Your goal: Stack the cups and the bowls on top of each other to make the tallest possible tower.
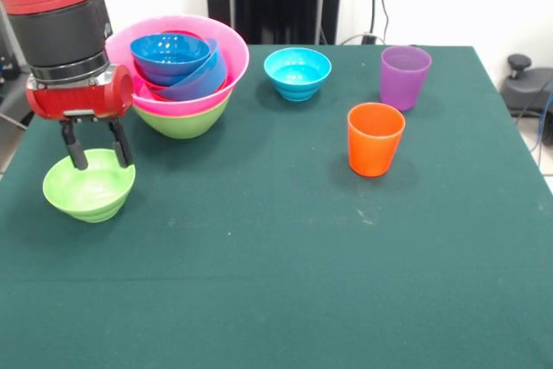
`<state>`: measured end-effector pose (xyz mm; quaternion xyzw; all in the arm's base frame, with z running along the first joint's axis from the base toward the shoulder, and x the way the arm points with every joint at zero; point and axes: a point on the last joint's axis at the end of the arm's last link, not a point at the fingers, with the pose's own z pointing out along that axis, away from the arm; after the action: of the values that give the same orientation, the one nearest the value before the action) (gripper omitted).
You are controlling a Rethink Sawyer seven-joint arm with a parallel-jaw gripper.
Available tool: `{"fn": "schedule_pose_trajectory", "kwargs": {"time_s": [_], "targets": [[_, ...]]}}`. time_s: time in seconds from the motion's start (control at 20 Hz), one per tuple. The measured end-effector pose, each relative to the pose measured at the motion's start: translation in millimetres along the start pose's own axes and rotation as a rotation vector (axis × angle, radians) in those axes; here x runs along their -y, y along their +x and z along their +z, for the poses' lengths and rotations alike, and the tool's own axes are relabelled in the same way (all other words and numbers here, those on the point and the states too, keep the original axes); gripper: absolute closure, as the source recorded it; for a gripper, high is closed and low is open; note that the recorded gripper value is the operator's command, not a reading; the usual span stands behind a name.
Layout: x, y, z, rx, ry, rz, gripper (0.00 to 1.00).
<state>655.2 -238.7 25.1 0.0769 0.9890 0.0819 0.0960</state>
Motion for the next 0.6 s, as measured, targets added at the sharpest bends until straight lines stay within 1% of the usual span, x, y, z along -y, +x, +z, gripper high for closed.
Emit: {"fn": "schedule_pose_trajectory", "kwargs": {"time_s": [0.35, 0.6], "targets": [[-3.5, 5.2, 3.7, -0.01, -0.008, -0.003, 0.0], [-5.5, 7.9, 8.3, -0.01, -0.014, -0.003, 0.0]]}}
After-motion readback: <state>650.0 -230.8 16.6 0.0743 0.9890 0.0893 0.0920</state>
